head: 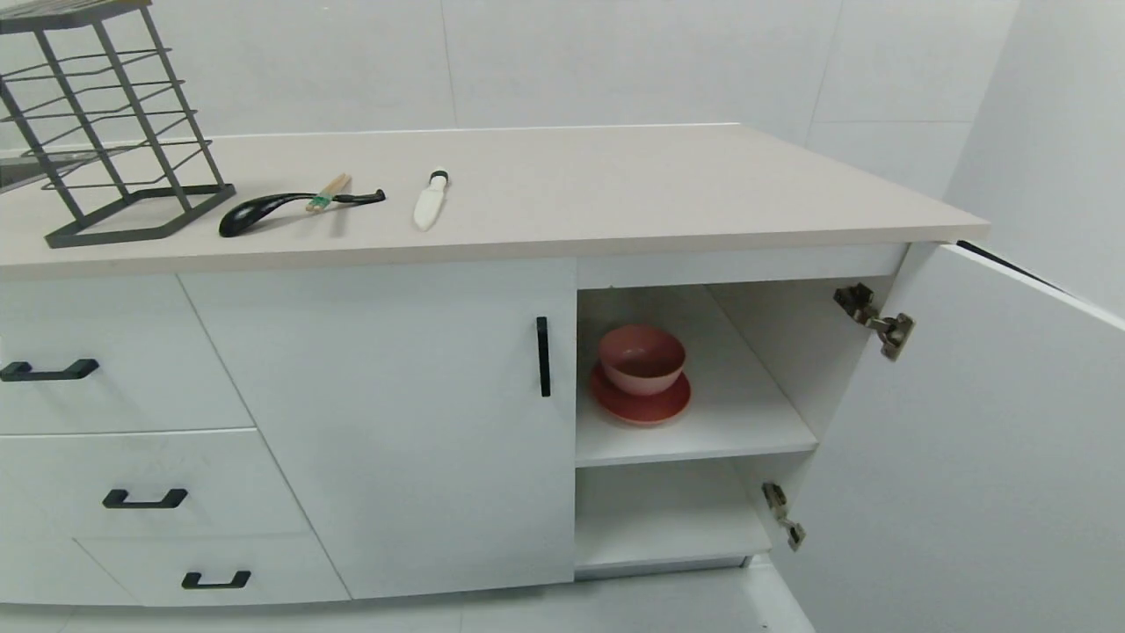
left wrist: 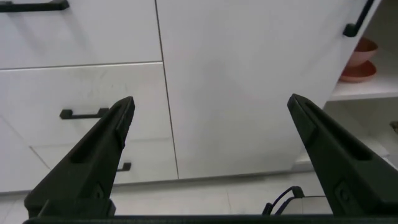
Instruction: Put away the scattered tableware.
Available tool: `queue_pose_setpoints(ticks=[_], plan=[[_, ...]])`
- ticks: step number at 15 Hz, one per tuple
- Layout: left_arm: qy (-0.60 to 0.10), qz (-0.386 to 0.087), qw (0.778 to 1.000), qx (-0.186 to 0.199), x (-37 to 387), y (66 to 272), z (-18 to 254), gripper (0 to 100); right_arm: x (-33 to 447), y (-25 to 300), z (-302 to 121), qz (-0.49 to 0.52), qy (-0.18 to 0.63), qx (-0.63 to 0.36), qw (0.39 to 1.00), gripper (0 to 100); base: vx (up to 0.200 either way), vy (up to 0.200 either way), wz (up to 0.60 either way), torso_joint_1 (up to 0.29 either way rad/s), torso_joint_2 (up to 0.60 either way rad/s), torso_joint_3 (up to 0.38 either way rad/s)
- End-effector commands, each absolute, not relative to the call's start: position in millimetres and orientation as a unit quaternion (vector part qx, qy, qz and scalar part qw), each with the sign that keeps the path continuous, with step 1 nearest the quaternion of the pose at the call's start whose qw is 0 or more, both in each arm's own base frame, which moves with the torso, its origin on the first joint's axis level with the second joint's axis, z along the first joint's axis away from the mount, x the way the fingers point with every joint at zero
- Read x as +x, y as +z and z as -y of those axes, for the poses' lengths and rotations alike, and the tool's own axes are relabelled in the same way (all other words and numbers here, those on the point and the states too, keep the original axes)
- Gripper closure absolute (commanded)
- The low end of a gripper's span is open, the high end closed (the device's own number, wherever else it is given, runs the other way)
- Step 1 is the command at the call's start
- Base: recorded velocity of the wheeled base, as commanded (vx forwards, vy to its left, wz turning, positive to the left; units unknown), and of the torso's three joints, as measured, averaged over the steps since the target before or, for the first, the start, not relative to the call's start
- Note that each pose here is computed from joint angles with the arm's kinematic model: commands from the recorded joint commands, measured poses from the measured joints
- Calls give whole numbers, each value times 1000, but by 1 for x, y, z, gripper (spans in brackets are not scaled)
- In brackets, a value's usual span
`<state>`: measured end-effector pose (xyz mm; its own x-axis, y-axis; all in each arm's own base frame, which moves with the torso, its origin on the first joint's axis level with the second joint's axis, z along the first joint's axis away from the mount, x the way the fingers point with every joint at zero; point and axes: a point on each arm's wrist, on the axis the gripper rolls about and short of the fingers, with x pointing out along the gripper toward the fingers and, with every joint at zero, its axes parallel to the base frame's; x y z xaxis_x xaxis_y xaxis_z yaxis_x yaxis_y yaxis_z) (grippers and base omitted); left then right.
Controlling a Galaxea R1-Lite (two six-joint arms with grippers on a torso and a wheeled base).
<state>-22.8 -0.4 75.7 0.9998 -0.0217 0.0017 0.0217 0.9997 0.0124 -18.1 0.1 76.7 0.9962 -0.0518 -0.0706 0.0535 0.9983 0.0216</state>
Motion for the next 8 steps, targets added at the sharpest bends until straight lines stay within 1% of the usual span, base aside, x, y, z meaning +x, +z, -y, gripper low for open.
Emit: queue_pose_setpoints(ticks=[1,4,5,7,8], plan=[[-11,1,1000,6,-23,76,0,0,-18,77,0,-38,-26,12,999,0,-200,0,0,2,2,7],[-11,1,1000,6,-23,76,0,0,-18,77,0,-39,-24,12,999,0,-200,0,0,5,4,4],[-11,1,1000,6,-23,76,0,0,-18,77,0,-34,-19,11,999,100,-200,-200,0,2,2,2],[-11,1,1000,6,-23,76,0,0,-19,76,0,-29,-17,11,999,100,-200,-200,0,2,0,0],[-11,1,1000,6,-23,76,0,0,-19,76,0,-29,-17,11,999,100,0,-200,0,7,2,7]])
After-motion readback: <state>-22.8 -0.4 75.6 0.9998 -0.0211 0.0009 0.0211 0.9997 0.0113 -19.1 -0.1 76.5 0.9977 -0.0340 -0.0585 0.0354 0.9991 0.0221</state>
